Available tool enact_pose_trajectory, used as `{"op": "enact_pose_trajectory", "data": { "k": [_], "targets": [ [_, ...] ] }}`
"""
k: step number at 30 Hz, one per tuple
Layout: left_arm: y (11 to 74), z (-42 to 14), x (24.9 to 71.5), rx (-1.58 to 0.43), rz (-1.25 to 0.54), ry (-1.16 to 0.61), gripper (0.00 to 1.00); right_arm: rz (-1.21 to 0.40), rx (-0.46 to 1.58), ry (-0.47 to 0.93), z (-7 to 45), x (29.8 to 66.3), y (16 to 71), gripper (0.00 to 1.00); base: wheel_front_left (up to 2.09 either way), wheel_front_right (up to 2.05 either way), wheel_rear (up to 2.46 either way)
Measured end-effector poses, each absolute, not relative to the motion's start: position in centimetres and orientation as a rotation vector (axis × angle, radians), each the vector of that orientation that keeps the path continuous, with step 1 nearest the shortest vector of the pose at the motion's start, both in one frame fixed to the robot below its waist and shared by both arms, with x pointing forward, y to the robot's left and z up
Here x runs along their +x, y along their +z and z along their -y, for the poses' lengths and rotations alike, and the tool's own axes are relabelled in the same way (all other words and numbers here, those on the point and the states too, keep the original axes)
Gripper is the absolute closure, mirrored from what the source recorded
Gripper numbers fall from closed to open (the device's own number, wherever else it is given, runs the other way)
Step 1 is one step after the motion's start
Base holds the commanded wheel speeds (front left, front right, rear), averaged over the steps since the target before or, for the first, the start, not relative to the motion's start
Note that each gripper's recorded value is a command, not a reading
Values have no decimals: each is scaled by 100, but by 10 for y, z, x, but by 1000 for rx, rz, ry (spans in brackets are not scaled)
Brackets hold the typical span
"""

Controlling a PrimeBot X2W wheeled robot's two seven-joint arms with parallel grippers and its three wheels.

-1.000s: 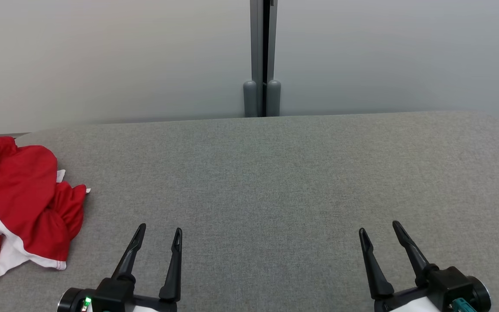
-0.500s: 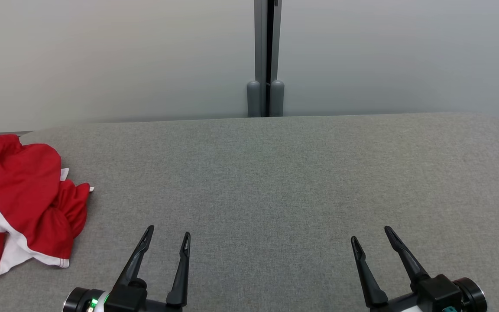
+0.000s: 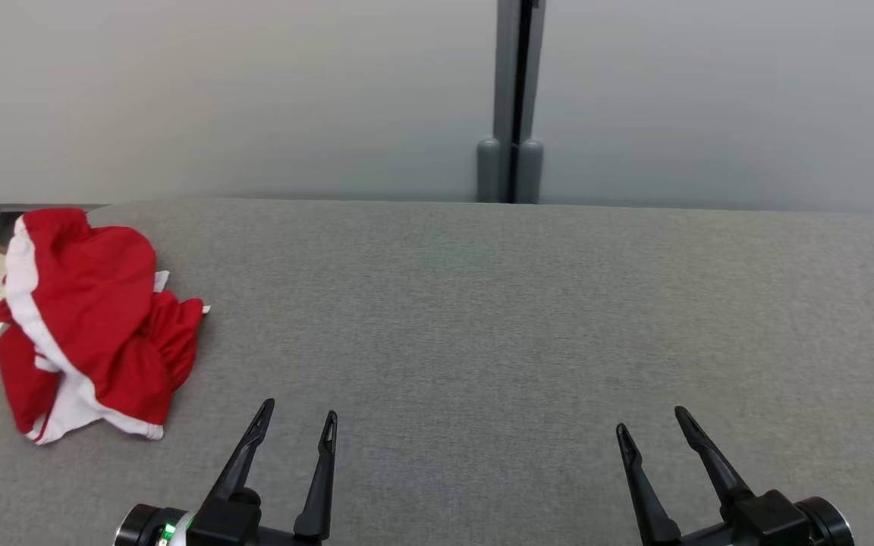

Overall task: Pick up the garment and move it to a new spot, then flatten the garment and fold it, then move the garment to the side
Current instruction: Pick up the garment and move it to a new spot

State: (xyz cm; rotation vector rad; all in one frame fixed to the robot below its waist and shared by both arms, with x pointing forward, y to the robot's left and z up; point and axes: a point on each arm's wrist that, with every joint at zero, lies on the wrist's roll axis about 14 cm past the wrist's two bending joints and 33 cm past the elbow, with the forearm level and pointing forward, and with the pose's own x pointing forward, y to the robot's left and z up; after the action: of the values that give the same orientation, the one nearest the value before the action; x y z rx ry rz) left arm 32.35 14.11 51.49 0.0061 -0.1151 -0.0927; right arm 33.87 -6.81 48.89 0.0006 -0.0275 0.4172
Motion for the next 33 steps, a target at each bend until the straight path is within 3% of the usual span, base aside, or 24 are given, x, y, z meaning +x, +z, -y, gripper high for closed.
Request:
{"op": "enact_pose_trajectory", "data": {
  "k": [20,33],
  "targets": [
    [507,-268,227,-1,99,414,0,8,25,839,-59,327,487,0,0,0,0],
    [517,-292,234,9,110,506,0,-20,15,886,-69,338,472,0,0,0,0]
  ]
}}
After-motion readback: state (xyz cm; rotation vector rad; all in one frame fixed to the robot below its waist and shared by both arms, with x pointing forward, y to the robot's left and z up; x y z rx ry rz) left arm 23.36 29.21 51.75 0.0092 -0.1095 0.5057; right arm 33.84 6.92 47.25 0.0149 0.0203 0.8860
